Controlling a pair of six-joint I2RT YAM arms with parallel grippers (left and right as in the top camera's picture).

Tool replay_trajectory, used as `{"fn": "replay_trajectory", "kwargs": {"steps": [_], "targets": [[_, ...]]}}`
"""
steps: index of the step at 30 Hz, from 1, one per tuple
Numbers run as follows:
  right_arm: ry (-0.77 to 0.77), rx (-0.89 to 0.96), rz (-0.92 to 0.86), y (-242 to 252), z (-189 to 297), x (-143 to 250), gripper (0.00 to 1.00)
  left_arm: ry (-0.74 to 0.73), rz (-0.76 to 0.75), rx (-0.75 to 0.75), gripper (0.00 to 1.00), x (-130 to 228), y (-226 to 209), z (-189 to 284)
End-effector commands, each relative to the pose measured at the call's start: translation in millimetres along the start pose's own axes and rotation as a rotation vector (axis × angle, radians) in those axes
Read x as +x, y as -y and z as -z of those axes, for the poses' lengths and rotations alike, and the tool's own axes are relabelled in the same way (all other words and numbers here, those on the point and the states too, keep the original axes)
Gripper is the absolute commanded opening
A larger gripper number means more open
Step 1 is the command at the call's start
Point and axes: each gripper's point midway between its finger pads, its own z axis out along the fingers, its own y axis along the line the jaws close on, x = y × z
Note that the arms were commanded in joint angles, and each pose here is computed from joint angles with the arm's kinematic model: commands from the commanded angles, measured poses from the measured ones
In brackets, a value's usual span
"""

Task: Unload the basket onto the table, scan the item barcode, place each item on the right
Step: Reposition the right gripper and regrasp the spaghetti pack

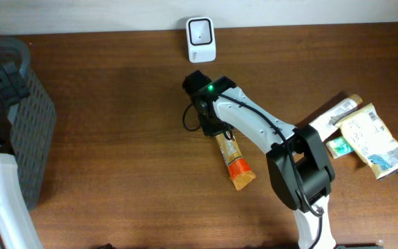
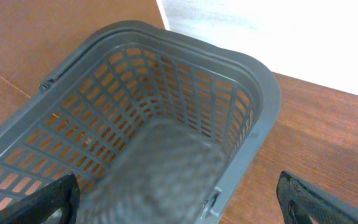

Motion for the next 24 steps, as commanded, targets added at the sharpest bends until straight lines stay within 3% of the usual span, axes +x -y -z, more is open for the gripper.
{"fn": "replay_trajectory", "kwargs": {"steps": [1,4,5,6,9,12,18,24], "targets": [[0.005,0.026,-0.015,5.5,-2.6,-4.2,0.17,0.007,-0.010,-0.006,0.99,-2.4,-2.0,1.4],[0.005,-0.009,-0.007,7.6,1.1,-7.0,0.17,0.007,-0.010,-0.006,0.99,-2.4,-2.0,1.4],[0.016,-0.031,-0.032,14.3,6.4,-12.0,0.26,0.007,-0.010,-0.006,0.99,-2.4,-2.0,1.4],[0.005,-0.091,-0.021,16.2,7.4,-13.6,0.43,0.007,-0.010,-0.006,0.99,-2.4,-2.0,1.4],[-0.052,-0.307,0.009,21.4,0.9,-10.4,0.58,0.007,-0.010,-0.006,0.99,-2.4,-2.0,1.4],[-0.124,-0.549,0.019,21.9,-17.1,4.1,0.59,0.007,-0.010,-0.006,0.99,-2.4,-2.0,1.4],[-0.159,-0.573,-0.097,77.3,-45.9,14.9,0.59,0.007,-0.010,-0.006,0.99,-2.4,-2.0,1.4],[-0.151,-0.881,0.000,47.1,-47.0,47.8,0.63,0.007,-0.010,-0.006,0.99,-2.4,-2.0,1.4]]}}
